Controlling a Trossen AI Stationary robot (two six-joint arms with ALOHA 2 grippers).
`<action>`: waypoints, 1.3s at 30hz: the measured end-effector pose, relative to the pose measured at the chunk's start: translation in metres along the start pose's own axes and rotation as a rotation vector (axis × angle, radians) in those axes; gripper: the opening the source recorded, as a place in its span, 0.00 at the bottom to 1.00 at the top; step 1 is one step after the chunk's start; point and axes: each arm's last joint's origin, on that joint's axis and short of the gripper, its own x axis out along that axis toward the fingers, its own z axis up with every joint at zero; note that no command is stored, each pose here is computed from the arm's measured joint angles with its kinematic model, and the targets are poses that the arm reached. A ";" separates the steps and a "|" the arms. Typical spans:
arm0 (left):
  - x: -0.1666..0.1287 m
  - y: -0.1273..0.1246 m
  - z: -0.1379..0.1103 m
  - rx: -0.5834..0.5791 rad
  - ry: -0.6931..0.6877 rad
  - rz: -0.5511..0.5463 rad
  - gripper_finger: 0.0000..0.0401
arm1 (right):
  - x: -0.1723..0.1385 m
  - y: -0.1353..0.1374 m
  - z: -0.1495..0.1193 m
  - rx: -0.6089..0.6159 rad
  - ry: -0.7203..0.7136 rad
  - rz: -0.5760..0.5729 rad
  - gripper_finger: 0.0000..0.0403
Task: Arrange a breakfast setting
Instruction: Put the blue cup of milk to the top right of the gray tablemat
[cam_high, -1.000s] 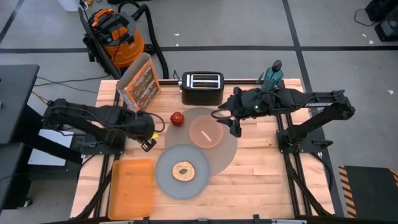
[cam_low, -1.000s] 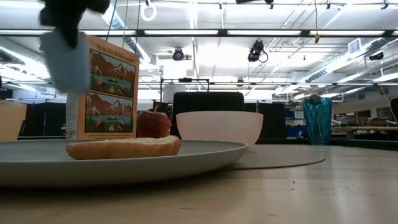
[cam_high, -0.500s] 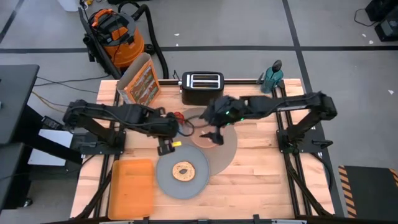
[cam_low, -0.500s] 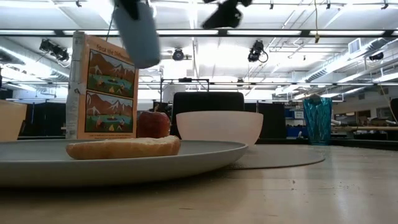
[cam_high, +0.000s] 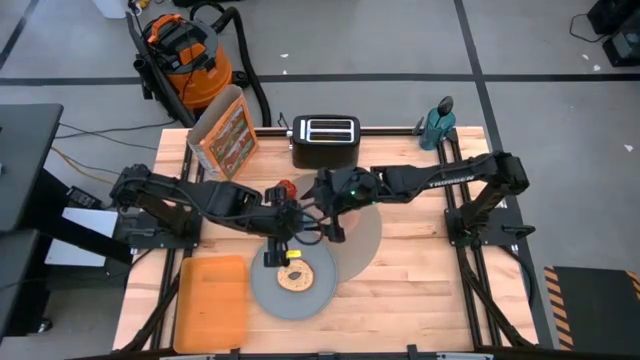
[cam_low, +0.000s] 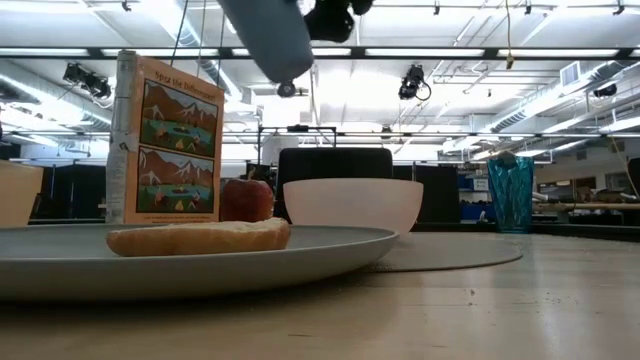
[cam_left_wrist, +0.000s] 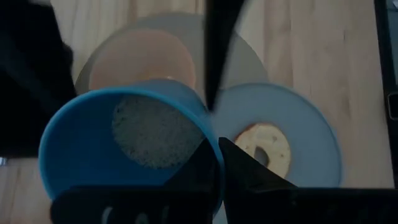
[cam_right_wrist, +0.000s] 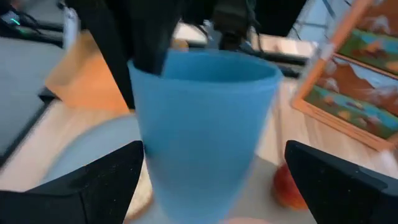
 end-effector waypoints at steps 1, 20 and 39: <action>0.000 0.000 0.001 0.000 -0.010 0.007 0.03 | 0.001 0.000 0.000 0.000 -0.004 0.015 0.99; 0.000 0.001 0.011 -0.020 -0.114 0.042 0.03 | 0.012 -0.002 -0.004 0.081 -0.011 0.042 0.84; -0.047 0.014 -0.001 -0.200 -0.197 -0.007 0.40 | 0.003 -0.002 -0.001 0.082 -0.003 0.014 0.79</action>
